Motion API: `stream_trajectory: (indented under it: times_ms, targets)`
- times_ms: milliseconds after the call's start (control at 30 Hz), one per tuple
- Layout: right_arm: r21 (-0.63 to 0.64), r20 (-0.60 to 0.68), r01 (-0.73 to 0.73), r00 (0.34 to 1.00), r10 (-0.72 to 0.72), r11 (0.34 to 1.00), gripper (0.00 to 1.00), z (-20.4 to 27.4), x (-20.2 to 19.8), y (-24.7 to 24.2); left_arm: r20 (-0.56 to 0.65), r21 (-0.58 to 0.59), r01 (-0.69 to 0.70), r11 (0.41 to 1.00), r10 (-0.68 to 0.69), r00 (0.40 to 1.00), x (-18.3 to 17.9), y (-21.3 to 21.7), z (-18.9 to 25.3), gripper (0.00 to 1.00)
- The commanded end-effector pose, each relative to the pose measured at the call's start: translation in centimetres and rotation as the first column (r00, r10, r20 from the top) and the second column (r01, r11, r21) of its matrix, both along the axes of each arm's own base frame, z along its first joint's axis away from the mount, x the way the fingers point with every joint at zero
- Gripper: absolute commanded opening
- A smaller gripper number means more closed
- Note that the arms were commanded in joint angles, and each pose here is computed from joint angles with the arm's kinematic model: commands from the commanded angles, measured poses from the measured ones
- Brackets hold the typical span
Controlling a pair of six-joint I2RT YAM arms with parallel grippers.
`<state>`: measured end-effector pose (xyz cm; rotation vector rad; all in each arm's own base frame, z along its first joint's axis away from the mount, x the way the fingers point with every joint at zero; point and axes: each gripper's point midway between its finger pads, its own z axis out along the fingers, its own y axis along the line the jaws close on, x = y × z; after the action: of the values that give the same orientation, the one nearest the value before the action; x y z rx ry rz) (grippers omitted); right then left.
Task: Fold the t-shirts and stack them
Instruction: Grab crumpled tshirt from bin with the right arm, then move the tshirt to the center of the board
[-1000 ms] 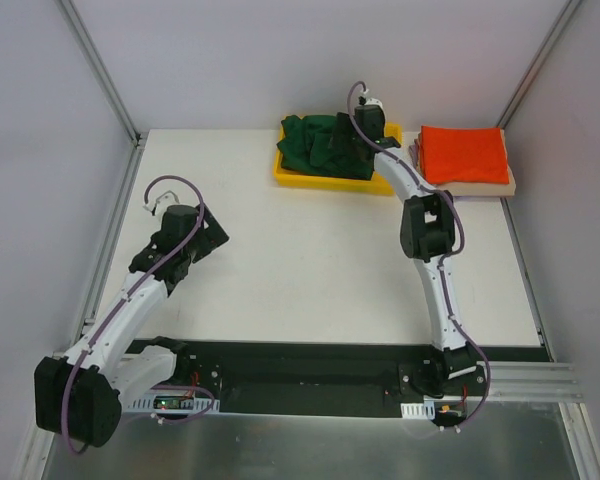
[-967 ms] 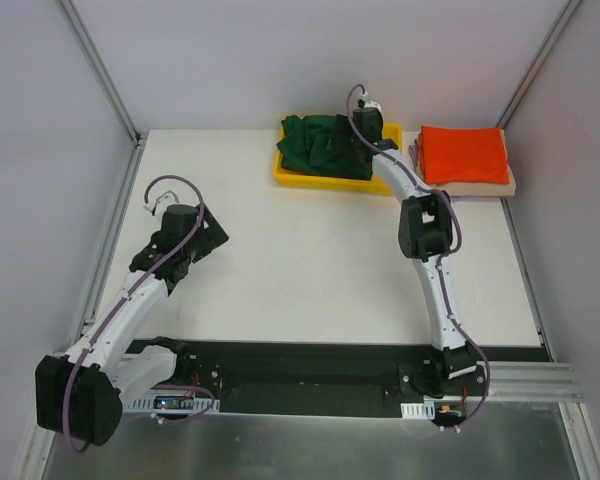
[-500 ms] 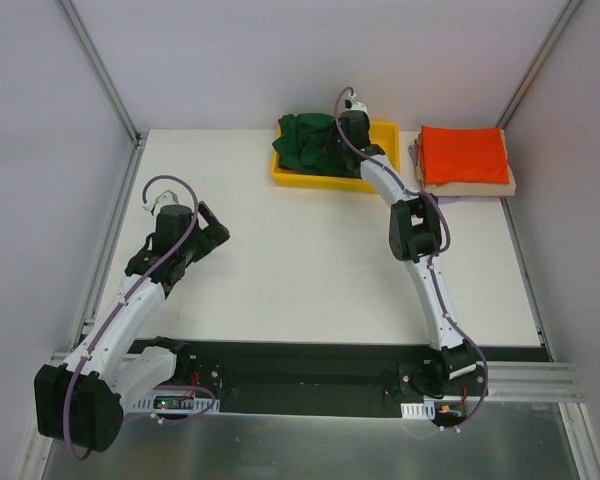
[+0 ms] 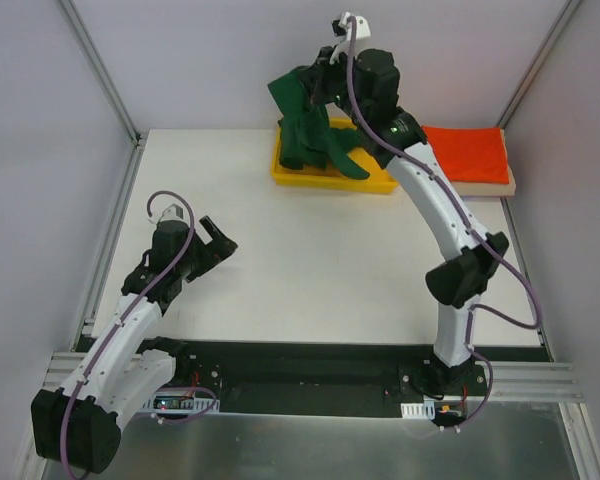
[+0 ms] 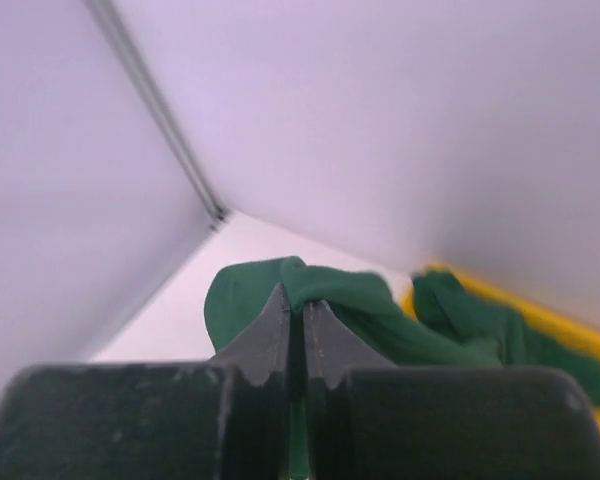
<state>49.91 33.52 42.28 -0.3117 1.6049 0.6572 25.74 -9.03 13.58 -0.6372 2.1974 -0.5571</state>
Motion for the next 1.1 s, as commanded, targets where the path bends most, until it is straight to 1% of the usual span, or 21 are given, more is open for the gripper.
stream_trajectory:
  times_ms: [0, 100, 233, 300, 333, 400, 467, 567, 633, 667, 733, 767, 800, 833, 867, 900, 933, 967, 1000, 1033, 1067]
  targets:
    - [0.044, 0.275, -0.068, 0.960, 0.053, 0.997, 0.01, 12.8, -7.4, -0.3, -0.030, -0.079, 0.058, 0.995, -0.060, 0.998, -1.6, -1.3, -0.8, 0.99]
    - [0.122, 0.371, -0.115, 0.927, 0.062, 0.986, 0.01, 18.5, -11.5, -0.4, -0.022, -0.091, 0.065, 0.994, -0.067, 0.997, -2.2, -1.4, -0.8, 0.99]
    - [0.199, 0.503, -0.192, 0.862, 0.068, 0.961, 0.01, 24.4, -17.6, -0.8, 0.009, -0.096, 0.071, 0.993, -0.071, 0.997, -2.8, -1.3, -0.5, 0.99]
    - [0.210, 0.578, -0.183, 0.816, 0.029, 0.961, 0.01, 26.8, -20.2, -1.7, 0.026, -0.097, 0.076, 0.992, -0.074, 0.997, -3.0, -1.3, -0.2, 0.99]
    - [0.244, 0.593, -0.173, 0.805, -0.006, 0.954, 0.01, 28.1, -21.2, -2.4, 0.033, -0.097, 0.081, 0.992, -0.078, 0.996, -3.1, -1.3, 0.0, 0.99]
    - [0.283, 0.597, -0.153, 0.801, -0.049, 0.947, 0.01, 29.3, -22.5, -3.5, 0.043, -0.099, 0.093, 0.991, -0.089, 0.995, -3.3, -1.4, 0.3, 0.99]
    - [0.299, 0.590, -0.131, 0.804, -0.075, 0.945, 0.01, 29.5, -22.8, -4.4, 0.049, -0.104, 0.105, 0.989, -0.100, 0.994, -3.5, -1.6, 0.5, 0.99]
    - [0.265, 0.545, -0.060, 0.833, -0.098, 0.962, 0.01, 27.5, -21.5, -4.5, 0.049, -0.115, 0.121, 0.986, -0.116, 0.992, -3.8, -1.9, 0.7, 0.99]
    - [0.227, 0.506, 0.004, 0.854, -0.121, 0.974, 0.01, 25.3, -20.2, -4.4, 0.046, -0.117, 0.127, 0.985, -0.122, 0.991, -3.9, -1.9, 0.5, 0.99]
    - [0.199, 0.472, 0.049, 0.871, -0.139, 0.979, 0.01, 23.4, -19.2, -4.3, 0.042, -0.117, 0.128, 0.985, -0.124, 0.991, -4.0, -1.9, 0.4, 0.99]
    - [0.118, 0.383, 0.176, 0.900, -0.208, 0.977, 0.01, 18.1, -17.1, -4.9, 0.035, -0.121, 0.131, 0.984, -0.128, 0.991, -4.2, -2.0, 0.1, 0.99]
    - [0.061, 0.335, 0.244, 0.908, -0.250, 0.968, 0.01, 14.7, -15.7, -5.6, 0.029, -0.121, 0.130, 0.984, -0.128, 0.991, -4.3, -2.0, -0.2, 0.99]
    - [0.032, 0.292, 0.291, 0.912, -0.288, 0.956, 0.01, 12.1, -14.9, -6.7, 0.021, -0.122, 0.130, 0.984, -0.128, 0.992, -4.4, -2.0, -0.5, 0.99]
    - [-0.020, 0.233, 0.323, 0.922, -0.310, 0.946, 0.01, 8.0, -14.1, -7.6, 0.013, -0.121, 0.127, 0.984, -0.127, 0.992, -4.4, -2.0, -0.7, 0.99]
    - [-0.036, 0.156, 0.331, 0.934, -0.322, 0.943, 0.01, 3.9, -14.0, -8.5, 0.002, -0.123, 0.128, 0.984, -0.128, 0.992, -4.5, -2.0, -1.1, 0.99]
    - [-0.059, 0.109, 0.331, 0.940, -0.323, 0.942, 0.01, 0.5, -14.0, -9.8, -0.007, -0.123, 0.132, 0.984, -0.134, 0.991, -4.6, -2.1, -1.3, 0.99]
    - [-0.083, 0.026, 0.326, 0.946, -0.325, 0.942, 0.03, -4.3, -14.1, -10.8, -0.020, -0.123, 0.137, 0.983, -0.140, 0.990, -4.7, -2.1, -1.6, 0.99]
    - [-0.085, -0.045, 0.349, 0.934, -0.354, 0.933, 0.04, -7.9, -14.4, -12.6, -0.031, -0.127, 0.141, 0.982, -0.146, 0.989, -4.7, -2.3, -1.8, 0.99]
    - [-0.130, -0.114, 0.366, 0.918, -0.380, 0.922, 0.04, -12.6, -14.8, -14.4, -0.048, -0.130, 0.147, 0.981, -0.154, 0.987, -4.9, -2.4, -2.2, 0.99]
    - [-0.131, -0.182, 0.378, 0.900, -0.397, 0.916, 0.05, -16.6, -15.5, -15.9, -0.063, -0.134, 0.151, 0.979, -0.160, 0.985, -5.0, -2.5, -2.6, 0.99]
    - [-0.139, -0.221, 0.404, 0.877, -0.426, 0.904, 0.05, -19.5, -16.0, -17.8, -0.081, -0.141, 0.157, 0.977, -0.170, 0.982, -5.1, -2.7, -3.0, 0.99]
